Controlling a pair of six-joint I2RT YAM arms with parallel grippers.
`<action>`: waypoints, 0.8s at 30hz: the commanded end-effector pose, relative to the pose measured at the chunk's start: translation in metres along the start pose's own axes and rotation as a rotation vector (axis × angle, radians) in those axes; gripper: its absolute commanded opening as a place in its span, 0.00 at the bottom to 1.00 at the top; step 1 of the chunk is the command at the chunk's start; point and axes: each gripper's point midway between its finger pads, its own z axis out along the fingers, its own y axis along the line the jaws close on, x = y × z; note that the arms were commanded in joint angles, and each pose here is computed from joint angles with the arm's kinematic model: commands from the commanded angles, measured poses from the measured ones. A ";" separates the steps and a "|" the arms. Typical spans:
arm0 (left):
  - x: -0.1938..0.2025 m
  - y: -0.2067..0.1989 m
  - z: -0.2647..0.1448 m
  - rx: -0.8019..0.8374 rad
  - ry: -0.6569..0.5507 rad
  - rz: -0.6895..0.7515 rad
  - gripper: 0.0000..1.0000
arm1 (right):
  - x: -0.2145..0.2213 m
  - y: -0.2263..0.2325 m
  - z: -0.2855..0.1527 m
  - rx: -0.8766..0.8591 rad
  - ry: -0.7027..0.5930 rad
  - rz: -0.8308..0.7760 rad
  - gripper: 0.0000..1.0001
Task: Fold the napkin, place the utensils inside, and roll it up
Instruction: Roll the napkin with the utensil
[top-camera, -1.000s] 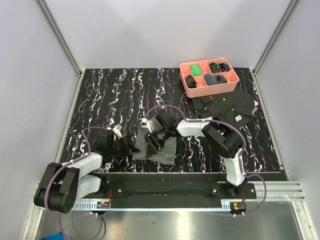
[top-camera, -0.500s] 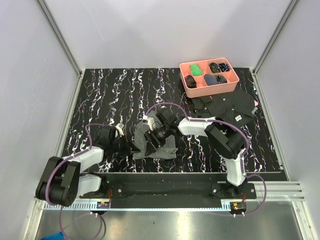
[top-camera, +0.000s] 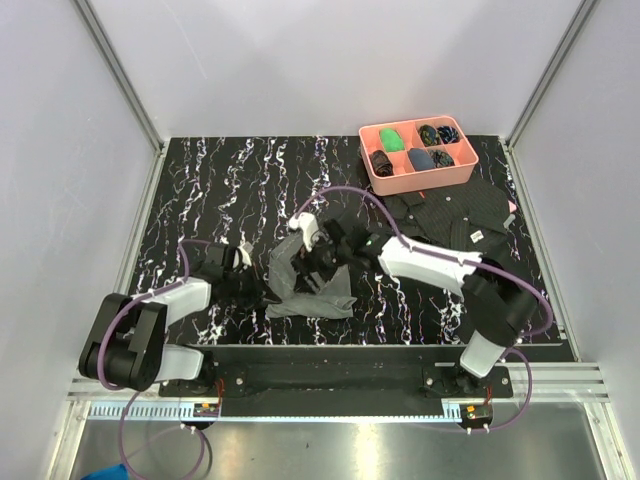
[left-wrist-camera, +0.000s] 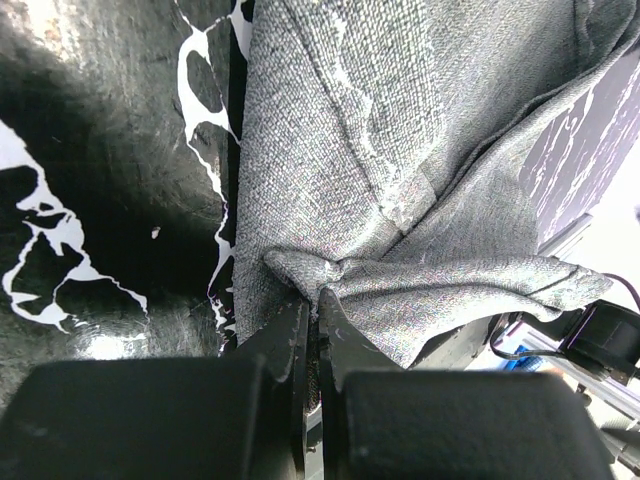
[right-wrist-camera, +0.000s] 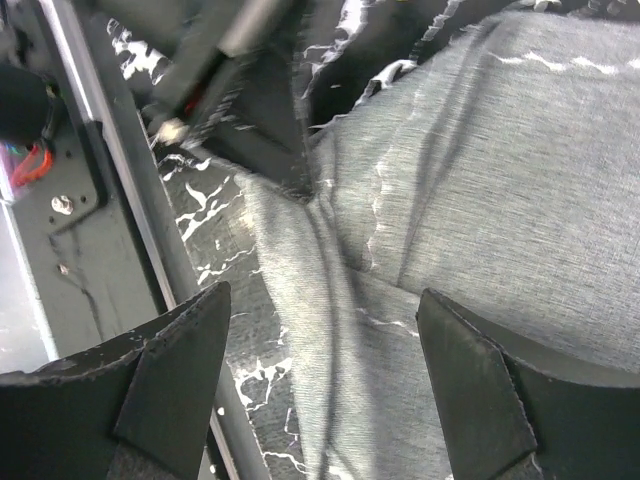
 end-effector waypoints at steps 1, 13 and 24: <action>0.013 0.019 0.001 -0.086 0.065 -0.007 0.00 | 0.018 0.018 0.002 0.128 0.047 -0.188 0.83; 0.011 0.019 0.001 -0.102 0.075 -0.004 0.00 | 0.061 0.020 0.024 0.211 0.164 -0.279 0.68; 0.007 0.016 0.000 -0.094 0.067 0.010 0.00 | 0.089 0.008 0.038 0.223 0.248 -0.281 0.63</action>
